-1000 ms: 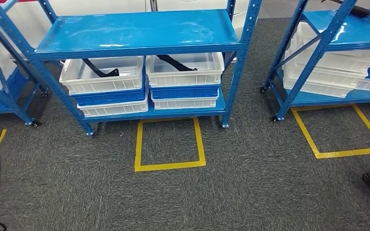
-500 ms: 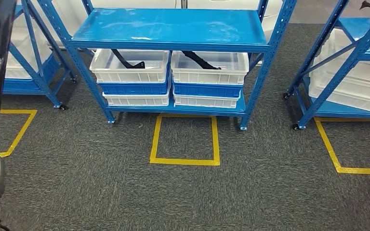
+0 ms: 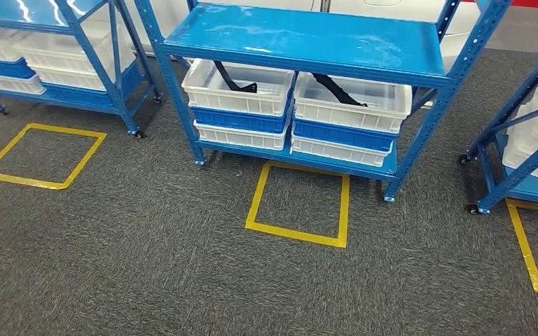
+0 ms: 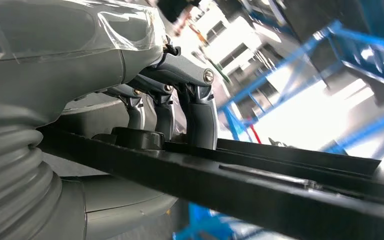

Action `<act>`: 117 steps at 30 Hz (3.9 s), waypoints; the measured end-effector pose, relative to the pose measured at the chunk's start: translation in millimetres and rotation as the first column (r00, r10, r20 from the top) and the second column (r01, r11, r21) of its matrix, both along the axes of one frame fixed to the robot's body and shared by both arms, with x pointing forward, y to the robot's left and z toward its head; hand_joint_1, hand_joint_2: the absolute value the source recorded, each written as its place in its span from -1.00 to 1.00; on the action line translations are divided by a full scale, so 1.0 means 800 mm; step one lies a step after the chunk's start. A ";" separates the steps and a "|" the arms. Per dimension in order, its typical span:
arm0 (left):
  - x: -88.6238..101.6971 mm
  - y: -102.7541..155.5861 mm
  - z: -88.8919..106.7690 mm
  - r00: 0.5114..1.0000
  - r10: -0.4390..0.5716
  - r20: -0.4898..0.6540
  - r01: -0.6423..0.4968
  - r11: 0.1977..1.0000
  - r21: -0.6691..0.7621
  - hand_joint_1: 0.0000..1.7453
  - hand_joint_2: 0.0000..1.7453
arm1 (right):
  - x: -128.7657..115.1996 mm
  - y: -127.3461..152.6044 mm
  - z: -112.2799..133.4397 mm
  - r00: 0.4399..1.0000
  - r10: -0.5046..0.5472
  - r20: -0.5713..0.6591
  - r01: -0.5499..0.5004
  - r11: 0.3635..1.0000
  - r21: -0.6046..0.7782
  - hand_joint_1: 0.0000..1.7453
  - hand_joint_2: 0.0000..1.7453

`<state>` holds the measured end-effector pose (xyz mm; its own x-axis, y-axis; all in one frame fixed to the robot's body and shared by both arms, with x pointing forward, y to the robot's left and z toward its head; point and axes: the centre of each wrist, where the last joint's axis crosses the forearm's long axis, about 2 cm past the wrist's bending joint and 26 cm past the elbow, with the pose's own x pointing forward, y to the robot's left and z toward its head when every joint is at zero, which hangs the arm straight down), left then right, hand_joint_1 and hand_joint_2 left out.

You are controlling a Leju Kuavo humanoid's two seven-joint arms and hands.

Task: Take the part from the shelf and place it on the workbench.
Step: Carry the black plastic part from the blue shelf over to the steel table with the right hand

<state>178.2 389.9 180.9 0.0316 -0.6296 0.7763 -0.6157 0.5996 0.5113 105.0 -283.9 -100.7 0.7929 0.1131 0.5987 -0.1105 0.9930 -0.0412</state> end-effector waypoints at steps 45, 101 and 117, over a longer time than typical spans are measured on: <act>0.041 -0.019 0.052 0.995 -0.092 0.044 0.090 0.994 0.055 1.00 1.00 | 0.050 -0.065 0.016 0.987 0.160 -0.025 -0.161 0.956 -0.246 -1.00 -1.00; 0.104 -0.076 0.045 0.951 -0.308 0.027 0.304 0.948 0.094 1.00 1.00 | 0.089 -0.076 0.032 0.915 0.385 -0.118 -0.403 0.884 -0.237 -1.00 -1.00; 0.109 -0.078 0.039 0.949 -0.316 0.001 0.315 0.946 0.078 1.00 1.00 | 0.093 -0.075 0.034 0.913 0.391 -0.112 -0.407 0.882 -0.239 -1.00 -1.00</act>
